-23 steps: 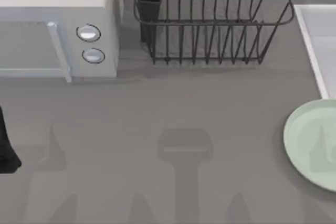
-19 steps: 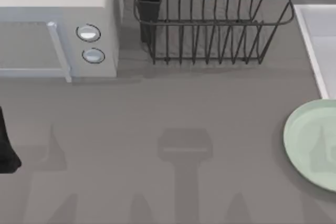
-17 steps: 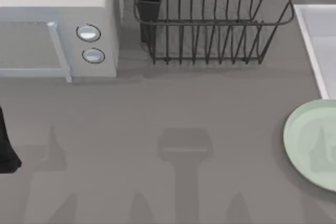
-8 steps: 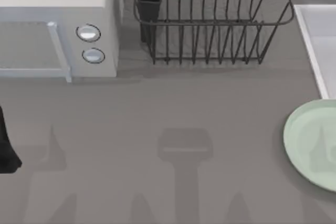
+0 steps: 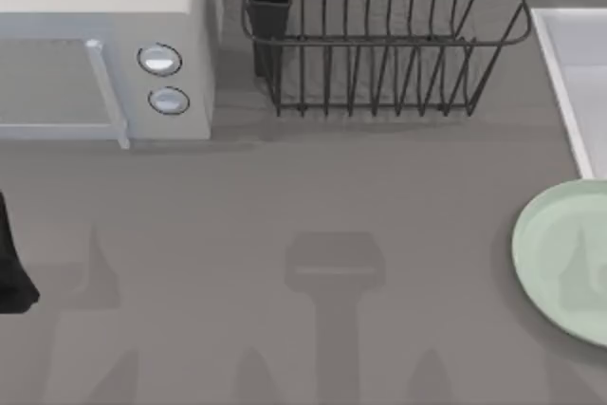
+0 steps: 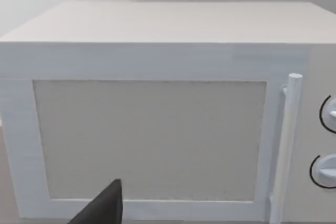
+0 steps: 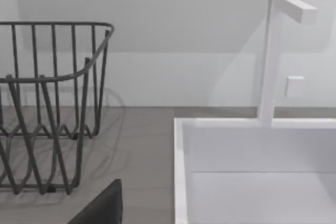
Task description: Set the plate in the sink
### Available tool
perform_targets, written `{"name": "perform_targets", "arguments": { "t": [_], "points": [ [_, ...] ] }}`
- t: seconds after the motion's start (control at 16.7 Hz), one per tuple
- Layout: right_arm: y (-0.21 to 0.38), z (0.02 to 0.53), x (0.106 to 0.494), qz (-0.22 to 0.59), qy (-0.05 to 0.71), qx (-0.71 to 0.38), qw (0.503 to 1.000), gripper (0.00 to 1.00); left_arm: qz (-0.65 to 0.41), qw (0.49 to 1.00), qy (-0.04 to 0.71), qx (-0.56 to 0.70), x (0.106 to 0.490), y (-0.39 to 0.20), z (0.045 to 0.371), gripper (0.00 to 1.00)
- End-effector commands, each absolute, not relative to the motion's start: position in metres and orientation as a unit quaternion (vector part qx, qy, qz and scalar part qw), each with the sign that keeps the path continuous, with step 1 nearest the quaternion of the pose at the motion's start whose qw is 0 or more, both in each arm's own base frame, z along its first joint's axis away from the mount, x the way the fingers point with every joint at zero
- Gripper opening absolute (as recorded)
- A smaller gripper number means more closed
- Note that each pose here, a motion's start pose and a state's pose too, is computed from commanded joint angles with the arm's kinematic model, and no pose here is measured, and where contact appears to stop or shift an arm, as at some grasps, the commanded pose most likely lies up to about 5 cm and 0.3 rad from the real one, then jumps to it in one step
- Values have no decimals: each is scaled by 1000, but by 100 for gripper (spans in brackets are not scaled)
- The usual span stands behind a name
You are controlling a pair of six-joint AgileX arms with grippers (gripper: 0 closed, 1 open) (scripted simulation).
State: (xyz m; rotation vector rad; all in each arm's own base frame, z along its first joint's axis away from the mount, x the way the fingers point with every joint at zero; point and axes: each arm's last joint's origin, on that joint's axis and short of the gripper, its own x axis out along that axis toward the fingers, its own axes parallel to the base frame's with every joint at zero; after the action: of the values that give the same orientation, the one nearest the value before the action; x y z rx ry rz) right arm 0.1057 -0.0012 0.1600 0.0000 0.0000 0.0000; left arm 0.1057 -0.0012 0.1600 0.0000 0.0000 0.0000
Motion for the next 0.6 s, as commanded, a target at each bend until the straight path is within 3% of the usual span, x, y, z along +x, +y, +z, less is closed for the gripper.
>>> {"name": "perform_targets", "arguments": {
  "t": [0.3, 0.6],
  "points": [
    [2, 175, 108, 12, 45, 12, 999, 100, 0, 1000, 0, 0, 106, -1, 160, 100],
    [12, 214, 129, 37, 197, 39, 979, 100, 0, 1000, 0, 0, 106, -1, 160, 100]
  ]
}}
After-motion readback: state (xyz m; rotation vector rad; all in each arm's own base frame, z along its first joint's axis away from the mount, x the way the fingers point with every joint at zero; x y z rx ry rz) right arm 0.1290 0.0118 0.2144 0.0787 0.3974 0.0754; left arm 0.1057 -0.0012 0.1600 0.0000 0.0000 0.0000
